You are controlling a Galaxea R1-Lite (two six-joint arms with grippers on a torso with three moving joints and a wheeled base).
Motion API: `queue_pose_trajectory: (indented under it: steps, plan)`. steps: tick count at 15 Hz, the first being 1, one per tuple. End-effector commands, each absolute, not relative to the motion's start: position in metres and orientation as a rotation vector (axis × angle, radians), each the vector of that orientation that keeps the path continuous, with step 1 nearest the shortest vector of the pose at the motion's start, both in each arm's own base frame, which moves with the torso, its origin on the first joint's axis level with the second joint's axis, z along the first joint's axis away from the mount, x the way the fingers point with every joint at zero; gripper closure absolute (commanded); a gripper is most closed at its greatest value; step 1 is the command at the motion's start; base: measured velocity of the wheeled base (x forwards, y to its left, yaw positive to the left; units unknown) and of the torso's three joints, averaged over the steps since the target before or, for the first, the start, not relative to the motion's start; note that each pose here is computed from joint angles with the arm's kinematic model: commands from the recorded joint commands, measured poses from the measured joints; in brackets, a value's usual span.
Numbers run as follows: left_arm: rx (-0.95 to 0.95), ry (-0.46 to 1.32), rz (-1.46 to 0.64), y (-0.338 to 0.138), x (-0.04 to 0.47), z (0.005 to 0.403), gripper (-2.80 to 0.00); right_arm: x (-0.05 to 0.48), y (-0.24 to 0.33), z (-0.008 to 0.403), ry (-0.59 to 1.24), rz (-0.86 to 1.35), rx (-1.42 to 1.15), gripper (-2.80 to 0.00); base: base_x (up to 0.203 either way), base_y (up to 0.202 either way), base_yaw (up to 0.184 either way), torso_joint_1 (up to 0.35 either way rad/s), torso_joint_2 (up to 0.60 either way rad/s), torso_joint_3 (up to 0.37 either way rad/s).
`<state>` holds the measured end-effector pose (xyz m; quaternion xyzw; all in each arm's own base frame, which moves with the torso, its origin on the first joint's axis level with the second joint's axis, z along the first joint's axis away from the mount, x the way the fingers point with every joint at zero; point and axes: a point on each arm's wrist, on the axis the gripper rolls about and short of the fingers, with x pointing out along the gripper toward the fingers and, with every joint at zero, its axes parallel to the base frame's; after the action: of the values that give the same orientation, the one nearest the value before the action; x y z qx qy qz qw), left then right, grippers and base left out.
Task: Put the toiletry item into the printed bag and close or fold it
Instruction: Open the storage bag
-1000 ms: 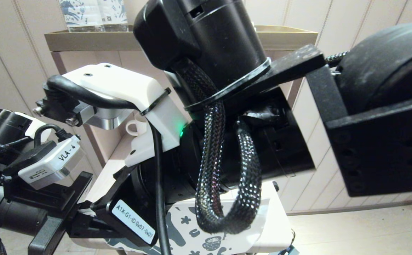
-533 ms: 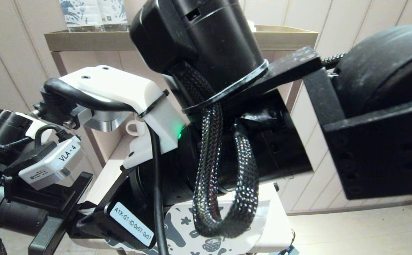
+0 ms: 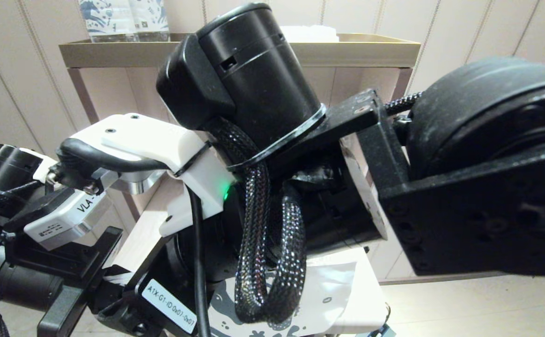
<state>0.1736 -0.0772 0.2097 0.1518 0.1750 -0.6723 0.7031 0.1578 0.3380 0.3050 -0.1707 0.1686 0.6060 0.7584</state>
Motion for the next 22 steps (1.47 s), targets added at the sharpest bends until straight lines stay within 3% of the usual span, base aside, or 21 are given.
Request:
queue_pose_trajectory:
  steps: [1, 4, 5, 6, 22]
  plan:
    - [0.335, 0.387, -1.504, -0.078, 0.174, 0.209, 0.0, 0.159, 0.339, 0.301, 0.381, 1.319, -0.379, -2.8, 0.0, 0.0, 0.0, 0.0, 0.0, 0.0]
    - [0.335, 0.388, -1.502, -0.077, 0.174, 0.209, 0.0, 0.159, 0.339, 0.302, 0.378, 1.32, -0.379, -2.8, 0.0, 0.0, 0.0, 0.0, 0.0, 0.0]
    - [0.337, 0.389, -1.5, -0.077, 0.174, 0.209, 0.0, 0.159, 0.339, 0.302, 0.379, 1.32, -0.38, -0.63, 0.0, 0.0, 0.0, 0.0, 0.0, 0.0]
    - [0.336, 0.39, -1.502, -0.078, 0.174, 0.209, 0.0, 0.159, 0.339, 0.3, 0.381, 1.321, -0.389, 0.0, 0.0, 0.0, 0.0, 0.0, 0.0, 0.0]
    - [0.334, 0.388, -1.504, -0.077, 0.173, 0.209, 0.0, 0.154, 0.323, 0.305, 0.391, 1.317, -0.379, 0.0, 0.0, 0.0, 0.0, 0.0, 0.0, 0.0]
